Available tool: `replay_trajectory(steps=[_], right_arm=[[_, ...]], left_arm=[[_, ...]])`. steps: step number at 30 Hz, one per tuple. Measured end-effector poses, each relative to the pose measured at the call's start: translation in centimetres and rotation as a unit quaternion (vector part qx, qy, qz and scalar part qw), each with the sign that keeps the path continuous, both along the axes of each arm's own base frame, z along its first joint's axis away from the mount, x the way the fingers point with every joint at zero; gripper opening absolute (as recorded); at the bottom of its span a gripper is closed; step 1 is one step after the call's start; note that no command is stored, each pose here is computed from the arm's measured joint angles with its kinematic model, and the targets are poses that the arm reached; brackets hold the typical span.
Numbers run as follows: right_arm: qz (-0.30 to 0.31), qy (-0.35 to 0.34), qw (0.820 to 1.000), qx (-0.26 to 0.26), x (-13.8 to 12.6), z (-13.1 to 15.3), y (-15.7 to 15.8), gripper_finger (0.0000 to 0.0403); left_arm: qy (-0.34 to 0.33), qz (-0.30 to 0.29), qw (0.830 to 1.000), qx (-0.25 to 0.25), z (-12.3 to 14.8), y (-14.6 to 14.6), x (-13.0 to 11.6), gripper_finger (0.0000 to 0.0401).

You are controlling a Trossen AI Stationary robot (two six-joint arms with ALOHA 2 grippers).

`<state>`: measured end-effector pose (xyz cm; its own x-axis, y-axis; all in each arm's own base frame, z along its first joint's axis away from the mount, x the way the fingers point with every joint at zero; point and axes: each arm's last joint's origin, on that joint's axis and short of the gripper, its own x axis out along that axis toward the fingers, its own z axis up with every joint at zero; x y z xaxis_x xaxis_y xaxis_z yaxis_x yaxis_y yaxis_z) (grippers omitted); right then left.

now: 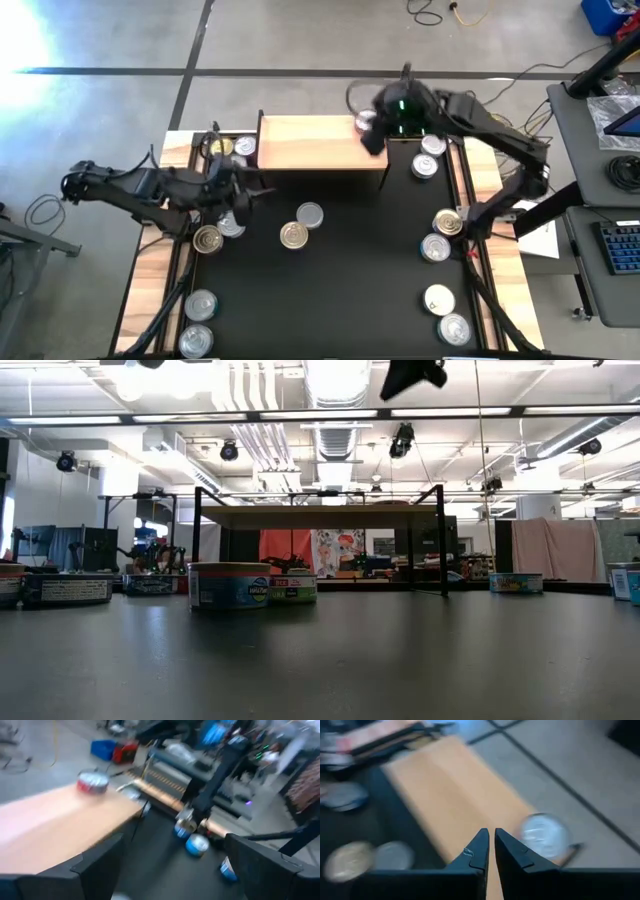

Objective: Stack canned seafood by type on shelf
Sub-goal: Stack the red tuna can on top of the other red tuna can on the shelf

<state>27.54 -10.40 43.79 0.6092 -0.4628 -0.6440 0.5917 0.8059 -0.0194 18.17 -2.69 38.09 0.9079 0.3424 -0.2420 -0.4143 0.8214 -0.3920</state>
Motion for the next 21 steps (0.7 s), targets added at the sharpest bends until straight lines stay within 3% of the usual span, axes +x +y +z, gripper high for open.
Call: replay_trajectory(steps=[4, 7, 11, 13, 17, 21], right_arm=[[0.019, -0.035, 0.998, 0.038, -0.2, -0.1, 5.0, 0.0023], [0.011, -0.051, 0.997, 0.056, -0.3, -0.5, 8.4, 0.0023], [-0.012, -0.073, 0.994, 0.08, -0.1, -1.1, 12.2, 0.0022], [-0.019, -0.087, 0.99, 0.108, 0.0, -1.3, 13.7, 0.0022], [-0.045, -0.094, 0.982, 0.157, 0.4, -2.3, 16.3, 0.0022], [-0.131, -0.082, 0.973, 0.17, -0.5, -3.6, 17.7, 0.0023]], left_arm=[[0.067, 0.032, 0.997, -0.028, -1.5, -0.3, -1.3, 0.0326], [0.099, 0.09, 0.99, -0.043, -2.3, 0.4, -2.9, 0.0326], [0.081, 0.137, 0.986, -0.052, -2.0, 1.4, -4.6, 0.0321], [0.044, 0.189, 0.98, -0.051, -1.5, 1.9, -5.4, 0.0312], [-0.081, 0.34, 0.934, -0.075, -0.9, 2.8, -6.6, 0.0284], [-0.153, 0.417, 0.889, -0.109, -1.6, 3.5, -6.8, 0.0237]])
